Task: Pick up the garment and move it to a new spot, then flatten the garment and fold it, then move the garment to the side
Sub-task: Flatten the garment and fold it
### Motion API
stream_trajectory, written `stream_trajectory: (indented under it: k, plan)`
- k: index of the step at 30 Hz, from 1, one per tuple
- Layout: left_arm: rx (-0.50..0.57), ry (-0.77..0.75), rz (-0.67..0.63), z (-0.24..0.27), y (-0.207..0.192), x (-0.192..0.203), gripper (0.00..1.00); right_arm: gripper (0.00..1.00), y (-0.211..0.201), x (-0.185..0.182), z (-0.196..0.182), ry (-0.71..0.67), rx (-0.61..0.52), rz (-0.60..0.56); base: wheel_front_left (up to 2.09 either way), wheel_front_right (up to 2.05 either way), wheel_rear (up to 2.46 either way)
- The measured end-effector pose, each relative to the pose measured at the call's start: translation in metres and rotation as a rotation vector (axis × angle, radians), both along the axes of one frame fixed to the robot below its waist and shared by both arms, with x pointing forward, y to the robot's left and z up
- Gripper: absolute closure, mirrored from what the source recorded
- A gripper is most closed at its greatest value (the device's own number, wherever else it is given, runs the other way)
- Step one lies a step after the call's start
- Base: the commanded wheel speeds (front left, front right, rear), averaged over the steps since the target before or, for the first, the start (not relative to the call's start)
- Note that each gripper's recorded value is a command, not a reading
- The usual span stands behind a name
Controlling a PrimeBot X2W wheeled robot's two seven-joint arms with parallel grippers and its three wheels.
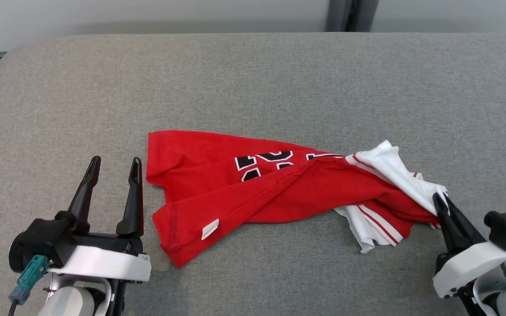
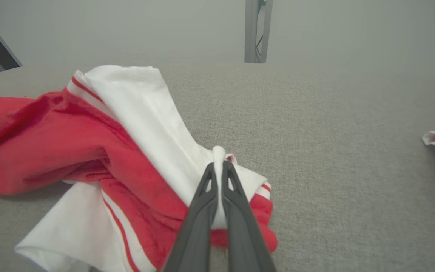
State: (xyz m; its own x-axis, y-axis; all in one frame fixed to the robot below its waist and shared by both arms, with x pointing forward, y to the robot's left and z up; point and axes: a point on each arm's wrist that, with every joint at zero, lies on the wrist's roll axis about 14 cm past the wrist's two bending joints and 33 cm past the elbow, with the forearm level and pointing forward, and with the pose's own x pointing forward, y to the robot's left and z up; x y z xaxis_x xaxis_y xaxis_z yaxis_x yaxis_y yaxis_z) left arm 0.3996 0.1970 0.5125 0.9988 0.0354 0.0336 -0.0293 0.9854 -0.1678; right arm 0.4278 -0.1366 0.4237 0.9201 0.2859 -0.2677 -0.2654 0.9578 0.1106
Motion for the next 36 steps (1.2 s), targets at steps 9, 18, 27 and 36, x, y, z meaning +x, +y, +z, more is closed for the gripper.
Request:
stream_trajectory:
  k: [9,18,27,36]
  plan:
    - [0.010,0.011,-0.016,0.000,-0.003,-0.003,0.00,0.00,-0.028,-0.005,0.004,-0.013,0.068,-0.149,0.00,0.00,0.00]
    - [0.010,0.012,-0.005,0.003,-0.002,-0.016,0.00,0.00,-0.061,-0.014,0.051,-0.152,0.052,-0.259,0.00,0.00,0.00]
    - [0.010,0.021,0.001,0.002,-0.003,-0.038,0.00,0.00,-0.037,-0.032,0.093,-0.233,0.051,-0.188,0.00,0.00,0.00]
    - [0.013,0.025,-0.005,0.005,-0.005,-0.049,0.00,0.00,-0.032,-0.045,0.098,-0.227,0.057,-0.175,0.00,0.00,0.00]
